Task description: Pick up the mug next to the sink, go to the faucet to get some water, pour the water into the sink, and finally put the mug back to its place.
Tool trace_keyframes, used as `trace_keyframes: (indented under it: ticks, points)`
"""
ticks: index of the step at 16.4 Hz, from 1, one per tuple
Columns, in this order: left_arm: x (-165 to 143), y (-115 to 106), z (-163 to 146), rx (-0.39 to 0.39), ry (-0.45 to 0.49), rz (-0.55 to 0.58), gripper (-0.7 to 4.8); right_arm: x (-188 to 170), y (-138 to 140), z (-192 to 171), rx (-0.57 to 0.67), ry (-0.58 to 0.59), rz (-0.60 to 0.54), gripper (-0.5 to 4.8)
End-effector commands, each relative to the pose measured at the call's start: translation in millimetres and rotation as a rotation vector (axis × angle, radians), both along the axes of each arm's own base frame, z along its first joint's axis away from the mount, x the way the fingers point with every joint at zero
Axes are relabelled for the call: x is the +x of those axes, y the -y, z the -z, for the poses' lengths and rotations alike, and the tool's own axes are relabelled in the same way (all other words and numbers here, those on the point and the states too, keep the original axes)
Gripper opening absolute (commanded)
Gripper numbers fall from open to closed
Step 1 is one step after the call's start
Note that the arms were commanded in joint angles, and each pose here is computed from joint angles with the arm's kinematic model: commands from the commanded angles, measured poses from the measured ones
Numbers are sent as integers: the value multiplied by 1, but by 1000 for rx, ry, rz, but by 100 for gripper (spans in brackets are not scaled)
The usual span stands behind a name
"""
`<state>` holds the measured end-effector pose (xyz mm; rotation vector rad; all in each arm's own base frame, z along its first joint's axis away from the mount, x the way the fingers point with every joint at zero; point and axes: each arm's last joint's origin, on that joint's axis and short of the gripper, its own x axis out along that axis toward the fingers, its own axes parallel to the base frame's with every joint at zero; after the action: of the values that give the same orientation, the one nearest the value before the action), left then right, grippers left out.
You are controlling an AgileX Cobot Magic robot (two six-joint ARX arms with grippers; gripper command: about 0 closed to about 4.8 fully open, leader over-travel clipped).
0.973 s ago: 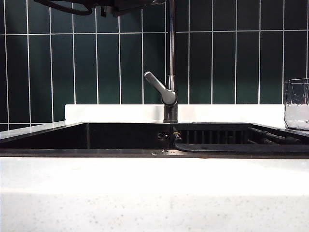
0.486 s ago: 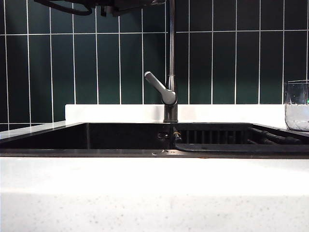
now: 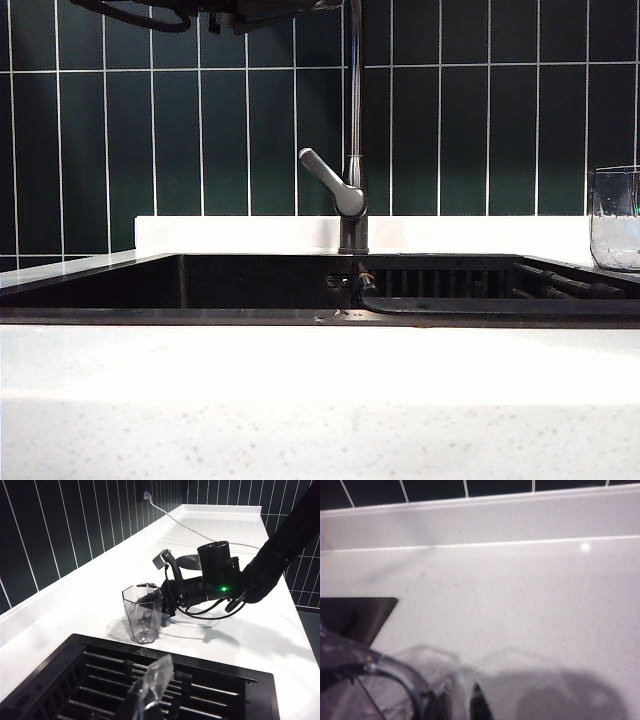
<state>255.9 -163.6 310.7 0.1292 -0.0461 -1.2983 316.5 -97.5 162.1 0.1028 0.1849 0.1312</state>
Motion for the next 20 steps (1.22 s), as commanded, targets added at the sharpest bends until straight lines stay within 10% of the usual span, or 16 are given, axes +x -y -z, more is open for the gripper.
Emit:
trace_keyframes:
  ticks: [1, 20]
  points:
    - [-1, 0, -2, -5, 19, 2, -6, 1, 0, -2, -10, 12, -1, 55]
    - [0, 0, -1, -4, 17, 6, -6, -2, 3, 2, 6, -32, 9, 100]
